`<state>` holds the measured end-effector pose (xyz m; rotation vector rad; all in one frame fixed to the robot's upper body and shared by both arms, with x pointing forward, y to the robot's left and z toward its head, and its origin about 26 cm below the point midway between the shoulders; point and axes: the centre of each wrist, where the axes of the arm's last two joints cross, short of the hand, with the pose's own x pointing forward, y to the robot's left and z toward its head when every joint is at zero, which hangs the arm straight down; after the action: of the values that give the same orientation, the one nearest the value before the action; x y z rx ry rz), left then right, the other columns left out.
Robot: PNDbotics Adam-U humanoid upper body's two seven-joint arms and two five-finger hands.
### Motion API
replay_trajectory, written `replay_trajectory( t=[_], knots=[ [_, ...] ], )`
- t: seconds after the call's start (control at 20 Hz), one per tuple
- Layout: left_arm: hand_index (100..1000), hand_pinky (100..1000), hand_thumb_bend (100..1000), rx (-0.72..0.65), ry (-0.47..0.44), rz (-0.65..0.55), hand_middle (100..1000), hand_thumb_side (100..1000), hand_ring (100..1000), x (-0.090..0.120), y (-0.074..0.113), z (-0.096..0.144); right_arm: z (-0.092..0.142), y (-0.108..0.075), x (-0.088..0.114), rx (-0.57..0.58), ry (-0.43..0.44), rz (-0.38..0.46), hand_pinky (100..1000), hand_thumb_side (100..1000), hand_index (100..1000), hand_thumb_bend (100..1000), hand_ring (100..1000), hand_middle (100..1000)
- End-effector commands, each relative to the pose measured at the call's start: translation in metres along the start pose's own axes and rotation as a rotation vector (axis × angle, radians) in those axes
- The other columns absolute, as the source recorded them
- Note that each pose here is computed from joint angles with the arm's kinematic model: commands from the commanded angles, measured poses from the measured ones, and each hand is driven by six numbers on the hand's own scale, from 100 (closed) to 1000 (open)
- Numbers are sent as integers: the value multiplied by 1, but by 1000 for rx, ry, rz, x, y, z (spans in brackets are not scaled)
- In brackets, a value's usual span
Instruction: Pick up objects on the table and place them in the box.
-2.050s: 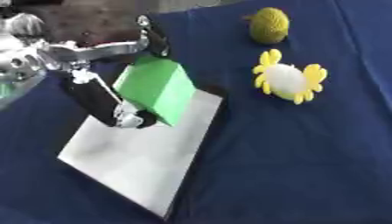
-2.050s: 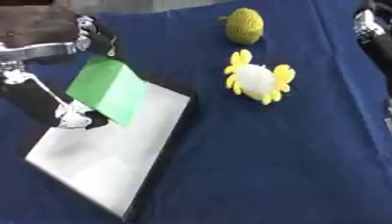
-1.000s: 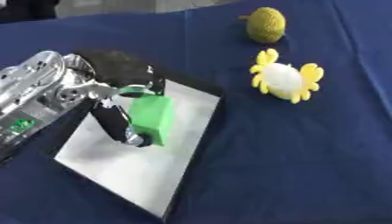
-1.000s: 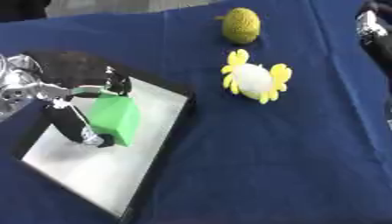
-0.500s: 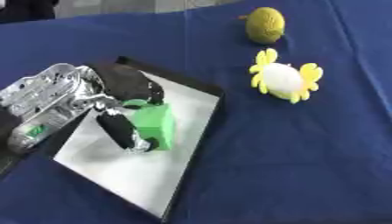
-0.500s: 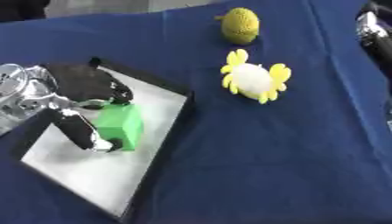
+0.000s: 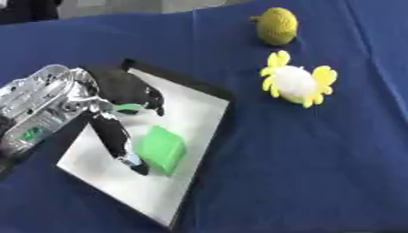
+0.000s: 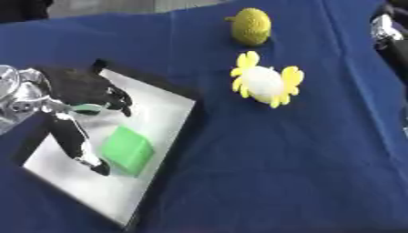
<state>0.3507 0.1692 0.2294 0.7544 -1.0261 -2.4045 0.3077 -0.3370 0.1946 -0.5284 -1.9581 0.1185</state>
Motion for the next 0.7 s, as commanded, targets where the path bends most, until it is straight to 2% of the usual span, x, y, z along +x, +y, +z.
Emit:
replay_trajectory(
  t=[0.05,0.1,0.25,0.3,0.35,0.55,0.7],
  knots=[
    [909,966,954,10,37,5,898,742,924,-10,2,14,-3,-4,7,-3,-26,24,911,520,832,100,948,907],
    [909,965,949,10,40,7,897,742,923,-10,2,15,-2,-4,7,-3,-24,26,911,520,832,100,948,908],
    [902,957,837,34,56,28,885,736,915,-13,4,25,-2,-5,6,-1,-21,29,911,517,832,100,948,907],
    [902,956,827,55,60,45,884,737,915,-13,6,32,-2,-5,6,-2,-21,31,911,517,832,100,948,907],
    [899,946,738,76,64,65,873,727,907,-13,9,39,-2,-5,6,-3,-21,32,910,516,831,100,948,907],
    [890,915,568,270,109,176,838,719,880,-12,27,94,-2,-8,7,-9,-26,38,910,514,832,100,948,908],
    [888,895,438,444,135,272,820,708,861,-22,28,119,-3,-10,9,-13,-37,43,910,510,832,100,949,908]
  ],
)
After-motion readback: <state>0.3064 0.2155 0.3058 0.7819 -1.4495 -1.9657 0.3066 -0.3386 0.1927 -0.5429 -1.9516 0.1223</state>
